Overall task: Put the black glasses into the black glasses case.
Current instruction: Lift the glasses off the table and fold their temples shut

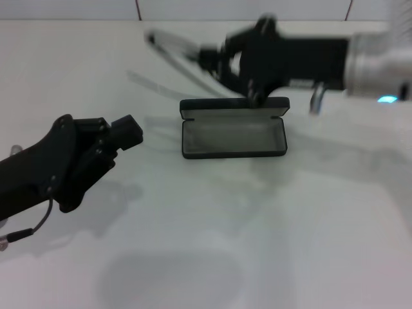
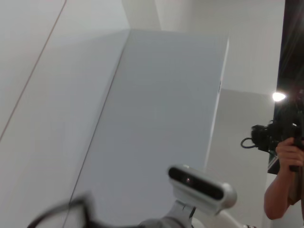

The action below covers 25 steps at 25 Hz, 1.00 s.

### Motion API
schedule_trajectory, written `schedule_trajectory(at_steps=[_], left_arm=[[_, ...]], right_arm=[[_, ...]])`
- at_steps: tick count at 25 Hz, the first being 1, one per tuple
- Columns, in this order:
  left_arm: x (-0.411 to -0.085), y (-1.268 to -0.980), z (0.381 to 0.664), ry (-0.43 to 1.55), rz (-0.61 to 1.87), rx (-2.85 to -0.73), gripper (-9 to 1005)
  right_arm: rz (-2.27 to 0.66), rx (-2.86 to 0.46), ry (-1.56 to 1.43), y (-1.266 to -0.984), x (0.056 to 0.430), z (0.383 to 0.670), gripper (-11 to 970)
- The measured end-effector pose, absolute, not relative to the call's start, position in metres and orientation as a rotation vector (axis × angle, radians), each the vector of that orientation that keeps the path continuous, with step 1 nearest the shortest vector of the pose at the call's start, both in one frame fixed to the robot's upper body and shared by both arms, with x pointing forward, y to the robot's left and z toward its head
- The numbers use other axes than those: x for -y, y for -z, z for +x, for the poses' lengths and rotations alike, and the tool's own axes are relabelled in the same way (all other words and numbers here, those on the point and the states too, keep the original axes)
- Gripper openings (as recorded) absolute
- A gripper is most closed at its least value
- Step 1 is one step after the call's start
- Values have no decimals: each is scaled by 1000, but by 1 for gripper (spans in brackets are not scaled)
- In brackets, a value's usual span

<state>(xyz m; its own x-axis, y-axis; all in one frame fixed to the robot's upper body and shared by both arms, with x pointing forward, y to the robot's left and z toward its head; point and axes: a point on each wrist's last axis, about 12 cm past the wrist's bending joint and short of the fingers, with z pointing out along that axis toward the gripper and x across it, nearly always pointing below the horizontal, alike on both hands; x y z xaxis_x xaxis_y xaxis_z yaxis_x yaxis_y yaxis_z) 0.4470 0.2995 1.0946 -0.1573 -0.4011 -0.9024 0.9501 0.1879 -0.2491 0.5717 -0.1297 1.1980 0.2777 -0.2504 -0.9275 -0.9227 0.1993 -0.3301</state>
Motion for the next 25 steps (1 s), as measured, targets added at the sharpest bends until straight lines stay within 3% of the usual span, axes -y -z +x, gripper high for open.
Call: schedule_trajectory(at_steps=[4,9,16,25], left_arm=[[-290,-1096,454,1364,644,-1148,31],[-268,-1098,471,1417,667,-1136,31],[-244,-1103,482,1477,716,-1106,31],[-241,-1104,486,1486,692,-1107,32]], right_arm=[[-1156,-1078,-935,-1206,155,570,72],[-1110,-990,-1109,-1194,162,573,72],[-1145,-1009,-1140,-1184,153,572,73],[-1202,-1052,-1142,-1175,143,570,73]])
